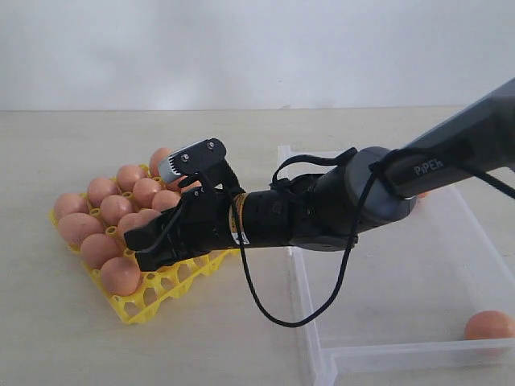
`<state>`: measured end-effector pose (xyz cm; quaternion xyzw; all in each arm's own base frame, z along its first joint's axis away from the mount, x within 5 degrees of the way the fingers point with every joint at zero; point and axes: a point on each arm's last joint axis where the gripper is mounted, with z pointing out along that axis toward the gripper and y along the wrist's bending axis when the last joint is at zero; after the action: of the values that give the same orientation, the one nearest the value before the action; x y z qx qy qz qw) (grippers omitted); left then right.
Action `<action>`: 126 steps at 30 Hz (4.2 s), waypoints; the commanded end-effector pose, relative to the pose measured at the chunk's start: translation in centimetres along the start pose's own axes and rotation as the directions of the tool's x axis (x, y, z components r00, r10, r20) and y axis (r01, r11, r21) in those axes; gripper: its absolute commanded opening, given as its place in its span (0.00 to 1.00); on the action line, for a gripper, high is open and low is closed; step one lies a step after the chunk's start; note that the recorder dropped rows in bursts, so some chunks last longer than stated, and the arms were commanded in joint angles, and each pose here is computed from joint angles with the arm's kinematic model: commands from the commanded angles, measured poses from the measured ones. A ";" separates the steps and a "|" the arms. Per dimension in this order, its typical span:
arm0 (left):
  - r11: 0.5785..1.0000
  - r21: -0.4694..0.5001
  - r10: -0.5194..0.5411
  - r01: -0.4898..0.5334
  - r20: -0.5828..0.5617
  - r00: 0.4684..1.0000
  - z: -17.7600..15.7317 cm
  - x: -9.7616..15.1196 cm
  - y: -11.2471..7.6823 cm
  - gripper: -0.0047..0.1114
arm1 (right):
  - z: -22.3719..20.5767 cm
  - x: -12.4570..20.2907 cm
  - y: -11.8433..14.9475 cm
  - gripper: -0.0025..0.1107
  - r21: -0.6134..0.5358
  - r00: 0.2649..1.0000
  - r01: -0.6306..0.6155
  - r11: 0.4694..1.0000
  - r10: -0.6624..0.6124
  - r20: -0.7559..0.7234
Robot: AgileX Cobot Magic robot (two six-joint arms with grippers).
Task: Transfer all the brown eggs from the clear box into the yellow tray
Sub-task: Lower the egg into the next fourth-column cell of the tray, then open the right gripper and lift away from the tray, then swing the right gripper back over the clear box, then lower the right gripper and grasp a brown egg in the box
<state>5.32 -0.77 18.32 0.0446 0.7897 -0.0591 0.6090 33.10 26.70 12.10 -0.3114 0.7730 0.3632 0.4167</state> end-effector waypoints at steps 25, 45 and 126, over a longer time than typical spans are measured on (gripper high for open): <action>1.000 0.006 -0.003 0.003 0.004 1.000 0.0 0.0 0.0 0.08 | 0.1 -0.1 0.0 0.58 -0.008 0.999 -0.043 0.999 0.043 0.012; 1.000 0.006 -0.003 0.003 0.004 1.000 0.0 0.0 0.0 0.08 | -4.9 -8.4 4.7 0.43 -0.181 0.969 0.078 0.980 -0.032 0.246; 1.000 0.006 -0.003 0.003 0.004 1.000 0.0 0.0 0.0 0.08 | -25.2 1.5 -6.5 0.53 -0.138 0.019 0.277 0.951 -0.149 -0.989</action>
<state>5.32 -0.77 18.32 0.0446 0.7897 -0.0591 0.6090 27.02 2.16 18.78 -0.5667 0.8057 -0.0595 -0.1618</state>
